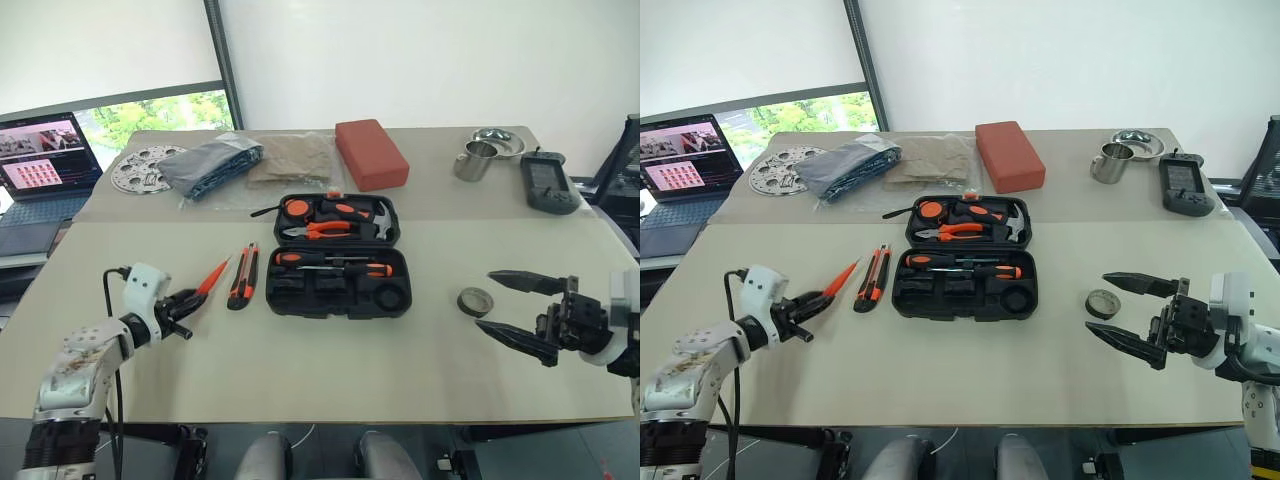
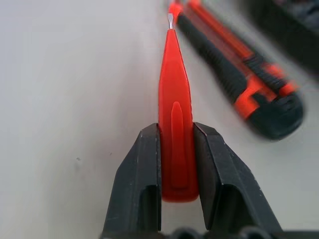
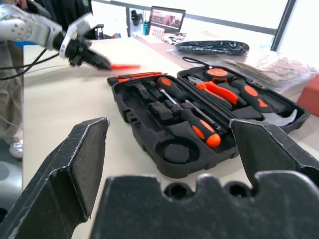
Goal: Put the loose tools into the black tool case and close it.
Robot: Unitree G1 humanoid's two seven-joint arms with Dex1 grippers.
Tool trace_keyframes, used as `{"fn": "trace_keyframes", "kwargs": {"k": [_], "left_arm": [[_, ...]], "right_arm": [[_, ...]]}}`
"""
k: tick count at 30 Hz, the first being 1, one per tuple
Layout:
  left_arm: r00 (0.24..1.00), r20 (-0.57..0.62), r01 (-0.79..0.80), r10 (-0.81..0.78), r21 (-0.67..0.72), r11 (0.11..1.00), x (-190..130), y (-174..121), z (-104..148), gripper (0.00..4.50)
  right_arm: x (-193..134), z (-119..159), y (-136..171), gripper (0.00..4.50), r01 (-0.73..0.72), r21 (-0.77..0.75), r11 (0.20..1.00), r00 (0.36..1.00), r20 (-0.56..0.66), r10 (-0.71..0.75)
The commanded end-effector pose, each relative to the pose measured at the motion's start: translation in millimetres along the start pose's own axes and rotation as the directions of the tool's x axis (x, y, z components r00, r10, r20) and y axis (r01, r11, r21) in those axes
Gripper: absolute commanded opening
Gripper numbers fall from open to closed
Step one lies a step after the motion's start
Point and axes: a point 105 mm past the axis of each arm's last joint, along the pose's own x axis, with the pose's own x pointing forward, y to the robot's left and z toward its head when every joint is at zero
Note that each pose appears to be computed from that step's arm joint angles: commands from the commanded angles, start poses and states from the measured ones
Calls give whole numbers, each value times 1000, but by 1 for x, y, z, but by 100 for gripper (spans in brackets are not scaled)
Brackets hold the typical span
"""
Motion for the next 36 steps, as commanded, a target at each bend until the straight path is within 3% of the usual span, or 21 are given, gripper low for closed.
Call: {"fn": "trace_keyframes", "kwargs": {"k": [1, 5, 10, 19, 27, 36], "left_arm": [[984, 138, 97, -117, 143, 985, -4, -11, 54, 47], [903, 170, 350, -395, 241, 905, 5, -50, 88, 47], [824, -20, 534, -566, 362, 764, 30, -67, 74, 47], [748, -339, 649, -571, 557, 519, 89, -64, 64, 47], [711, -383, 681, -589, 583, 443, 113, -73, 84, 47], [660, -420, 729, -623, 560, 394, 120, -86, 81, 47]], "right_arm": [[-4, 13, -1, 450, 11, -30, 999, 999, 35, -10], [-3, 12, -1, 450, 18, -33, 999, 999, 43, -16], [-5, 11, -1, 450, 27, -37, 999, 999, 46, -26], [-6, 15, 6, 450, 55, -46, 997, 998, 45, -53], [-8, 15, 10, 450, 88, -43, 995, 995, 45, -86], [-10, 15, 8, 450, 93, -47, 995, 995, 45, -91]]}}
